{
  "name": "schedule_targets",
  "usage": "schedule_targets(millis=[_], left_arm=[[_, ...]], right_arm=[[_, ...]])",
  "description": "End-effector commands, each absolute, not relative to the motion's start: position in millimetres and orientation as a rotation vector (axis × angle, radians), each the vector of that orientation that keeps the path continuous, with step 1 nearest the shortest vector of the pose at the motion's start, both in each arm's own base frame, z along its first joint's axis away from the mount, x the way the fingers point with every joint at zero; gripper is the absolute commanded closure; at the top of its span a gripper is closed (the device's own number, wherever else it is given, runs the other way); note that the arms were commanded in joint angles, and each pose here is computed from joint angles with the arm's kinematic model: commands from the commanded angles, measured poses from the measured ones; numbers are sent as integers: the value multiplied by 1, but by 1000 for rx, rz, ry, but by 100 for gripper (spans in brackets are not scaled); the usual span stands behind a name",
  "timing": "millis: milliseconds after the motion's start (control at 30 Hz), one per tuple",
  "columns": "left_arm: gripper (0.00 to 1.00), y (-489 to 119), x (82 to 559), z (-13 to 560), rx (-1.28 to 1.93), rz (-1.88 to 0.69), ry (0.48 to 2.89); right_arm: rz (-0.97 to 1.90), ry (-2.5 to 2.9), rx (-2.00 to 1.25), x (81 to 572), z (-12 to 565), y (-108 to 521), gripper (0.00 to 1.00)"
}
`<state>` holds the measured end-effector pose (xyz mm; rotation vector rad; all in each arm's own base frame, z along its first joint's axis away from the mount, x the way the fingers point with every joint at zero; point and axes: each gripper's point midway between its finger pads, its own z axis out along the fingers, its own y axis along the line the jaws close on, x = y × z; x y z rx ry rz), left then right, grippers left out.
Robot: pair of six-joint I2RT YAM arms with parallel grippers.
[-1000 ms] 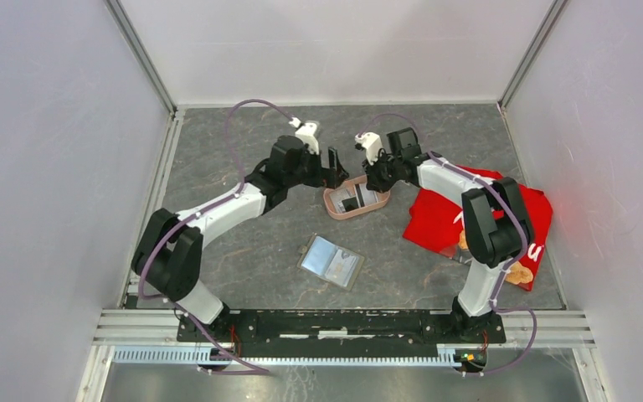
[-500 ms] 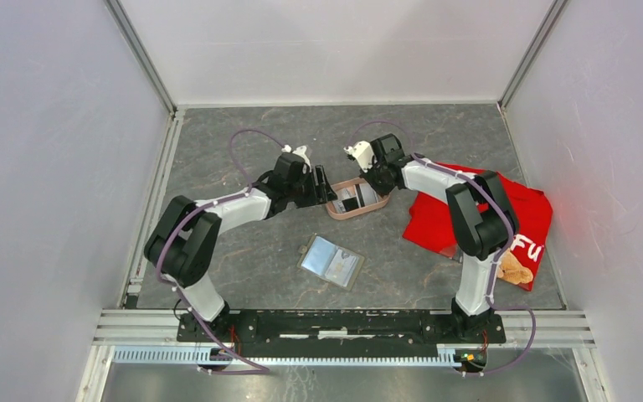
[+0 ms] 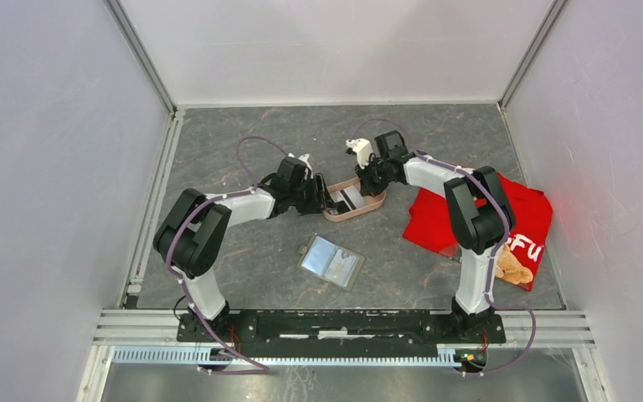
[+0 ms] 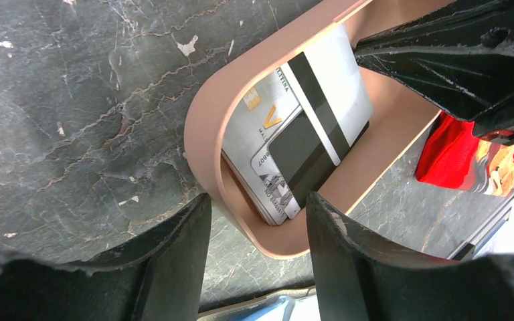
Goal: Put the credit cards into the card holder
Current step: Pick up the credit card from the storage box.
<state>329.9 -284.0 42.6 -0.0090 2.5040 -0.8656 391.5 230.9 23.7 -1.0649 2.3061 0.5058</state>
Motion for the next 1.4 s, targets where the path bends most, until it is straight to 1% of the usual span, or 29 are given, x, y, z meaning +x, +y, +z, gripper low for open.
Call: schedule_targets(millis=[0, 167, 367, 667, 900, 1033, 1100, 1300, 1367], left_arm=[[39, -307, 339, 68, 9, -1005, 2409], [37, -310, 341, 77, 9, -1050, 2370], [36, -306, 345, 84, -18, -1073, 2332], [35, -303, 350, 85, -34, -1082, 2317], [35, -295, 355, 87, -65, -1079, 2303], [36, -293, 357, 86, -68, -1070, 2311], [38, -291, 358, 85, -74, -1054, 2313], [45, -287, 360, 94, -78, -1056, 2278], [45, -284, 361, 103, -86, -1068, 2241]], right_arm=[[885, 2335, -1019, 362, 16, 269, 98], [1094, 2330, -927, 358, 19, 277, 98], [1299, 2241, -819, 359, 47, 276, 97], [1467, 2134, -804, 350, 77, 284, 97], [1403, 2125, -804, 355, 84, 282, 96], [1222, 2171, -808, 371, 76, 270, 95], [1176, 2159, -819, 374, 79, 267, 95], [1289, 2087, -856, 367, 92, 280, 94], [1312, 2067, -870, 364, 96, 285, 94]])
